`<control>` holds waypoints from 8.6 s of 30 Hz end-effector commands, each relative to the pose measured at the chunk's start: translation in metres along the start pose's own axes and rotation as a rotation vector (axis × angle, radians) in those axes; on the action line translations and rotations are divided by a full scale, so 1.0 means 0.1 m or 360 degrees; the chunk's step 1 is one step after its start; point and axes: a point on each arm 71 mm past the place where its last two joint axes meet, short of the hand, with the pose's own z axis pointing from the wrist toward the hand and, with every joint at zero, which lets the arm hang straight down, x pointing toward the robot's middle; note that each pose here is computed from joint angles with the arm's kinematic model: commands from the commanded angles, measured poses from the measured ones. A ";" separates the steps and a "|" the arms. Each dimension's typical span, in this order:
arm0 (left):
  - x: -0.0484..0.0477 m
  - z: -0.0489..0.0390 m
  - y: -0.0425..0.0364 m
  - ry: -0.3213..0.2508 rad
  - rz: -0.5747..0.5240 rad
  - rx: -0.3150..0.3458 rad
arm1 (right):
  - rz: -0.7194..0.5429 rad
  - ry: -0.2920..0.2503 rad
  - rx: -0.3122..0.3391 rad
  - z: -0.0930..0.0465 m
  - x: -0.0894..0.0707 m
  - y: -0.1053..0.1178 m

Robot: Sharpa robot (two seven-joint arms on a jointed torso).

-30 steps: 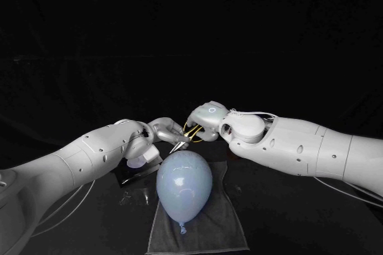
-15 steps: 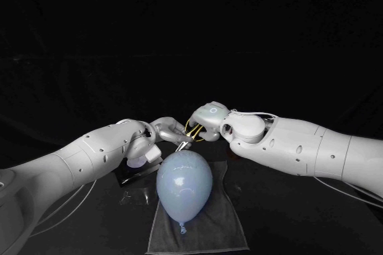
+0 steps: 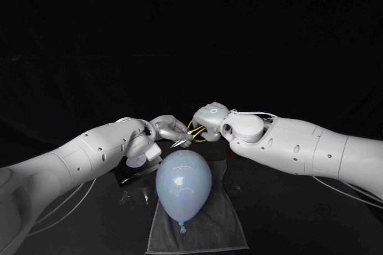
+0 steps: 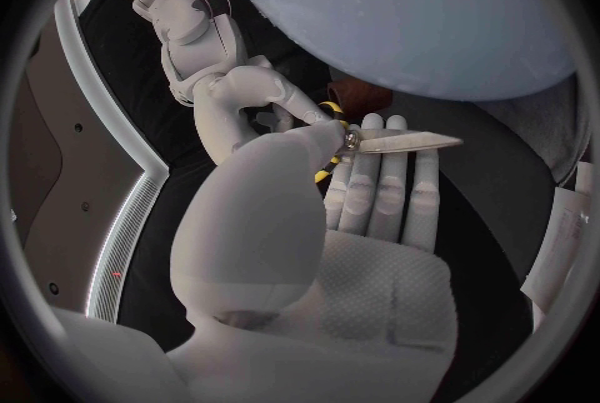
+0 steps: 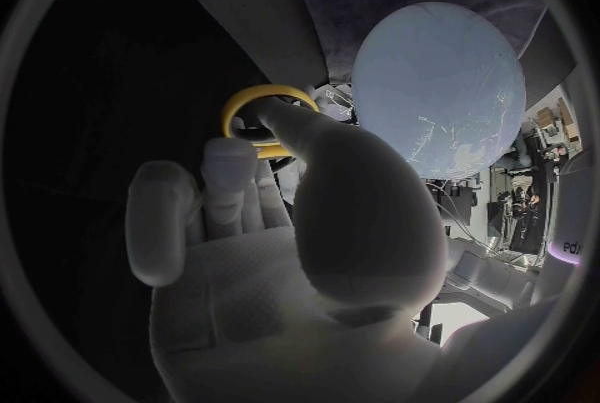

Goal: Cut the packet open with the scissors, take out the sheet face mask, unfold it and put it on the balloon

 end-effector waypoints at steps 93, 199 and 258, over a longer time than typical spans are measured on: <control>0.105 0.097 -0.486 -0.0002 -0.0077 0.0157 | 0.0103 0.0173 0.0296 0.02 0.34 -0.01; -0.917 -1.460 0.935 -0.0784 -0.0693 0.0156 | 0.3512 0.0362 0.0293 -1.80 1.13 0.10; -0.921 -1.475 1.005 -0.0855 -0.0659 0.0045 | 0.3143 0.0207 0.0611 -1.83 1.35 -0.04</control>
